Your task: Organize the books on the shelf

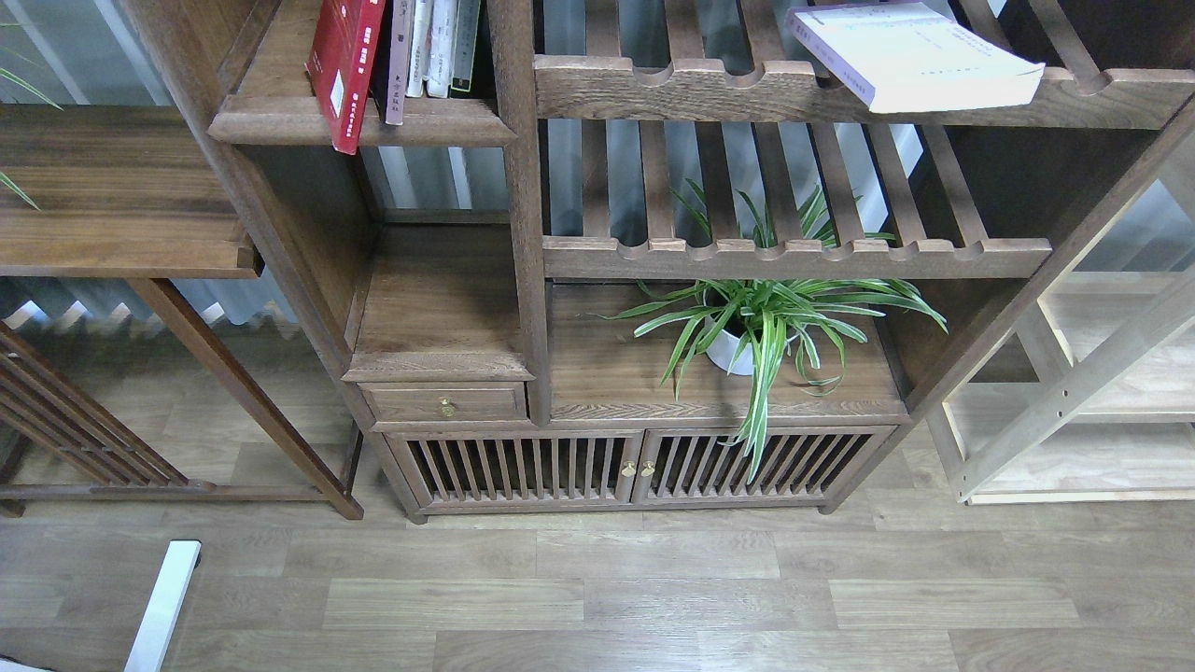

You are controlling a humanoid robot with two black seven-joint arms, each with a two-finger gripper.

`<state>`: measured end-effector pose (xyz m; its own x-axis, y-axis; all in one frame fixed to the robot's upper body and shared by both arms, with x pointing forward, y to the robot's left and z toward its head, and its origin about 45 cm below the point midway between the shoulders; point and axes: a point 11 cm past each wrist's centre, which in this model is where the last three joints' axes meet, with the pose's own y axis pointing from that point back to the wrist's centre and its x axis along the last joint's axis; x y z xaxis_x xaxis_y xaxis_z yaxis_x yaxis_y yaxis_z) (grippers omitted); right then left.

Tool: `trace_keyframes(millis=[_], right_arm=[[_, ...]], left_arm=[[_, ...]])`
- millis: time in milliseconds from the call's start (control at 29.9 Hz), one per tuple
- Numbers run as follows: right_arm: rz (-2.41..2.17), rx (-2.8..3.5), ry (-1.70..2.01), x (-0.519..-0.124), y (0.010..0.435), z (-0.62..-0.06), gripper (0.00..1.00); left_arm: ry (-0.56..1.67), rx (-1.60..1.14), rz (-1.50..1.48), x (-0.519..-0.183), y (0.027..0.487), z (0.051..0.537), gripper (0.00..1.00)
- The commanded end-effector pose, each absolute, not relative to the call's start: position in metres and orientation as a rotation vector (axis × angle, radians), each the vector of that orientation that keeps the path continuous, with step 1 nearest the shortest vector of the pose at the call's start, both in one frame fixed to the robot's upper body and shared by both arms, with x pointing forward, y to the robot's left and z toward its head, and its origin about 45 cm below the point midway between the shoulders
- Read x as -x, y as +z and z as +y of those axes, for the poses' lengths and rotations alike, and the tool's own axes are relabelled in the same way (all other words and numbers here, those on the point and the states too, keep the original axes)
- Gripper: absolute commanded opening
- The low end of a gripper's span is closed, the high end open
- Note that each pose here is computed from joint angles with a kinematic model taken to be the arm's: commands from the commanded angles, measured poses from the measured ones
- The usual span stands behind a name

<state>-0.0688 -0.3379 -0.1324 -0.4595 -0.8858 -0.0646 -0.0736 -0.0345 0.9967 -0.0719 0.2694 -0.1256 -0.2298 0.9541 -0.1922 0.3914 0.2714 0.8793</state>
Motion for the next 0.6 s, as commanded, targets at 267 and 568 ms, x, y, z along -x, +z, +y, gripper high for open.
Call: trace_keyframes(millis=[267,568], right_arm=[[-1.589,-1.047,-1.59,0.066,-0.133,-0.333,1.0],[-1.626,-1.171,-1.567,0.01,-0.134,-0.331,1.0]], left_arm=[[0.918,-1.227,1.766,0.07,-0.126,0.269,0.99],[0.907,-1.157,1.745,0.044,-0.126,0.259,0.99]])
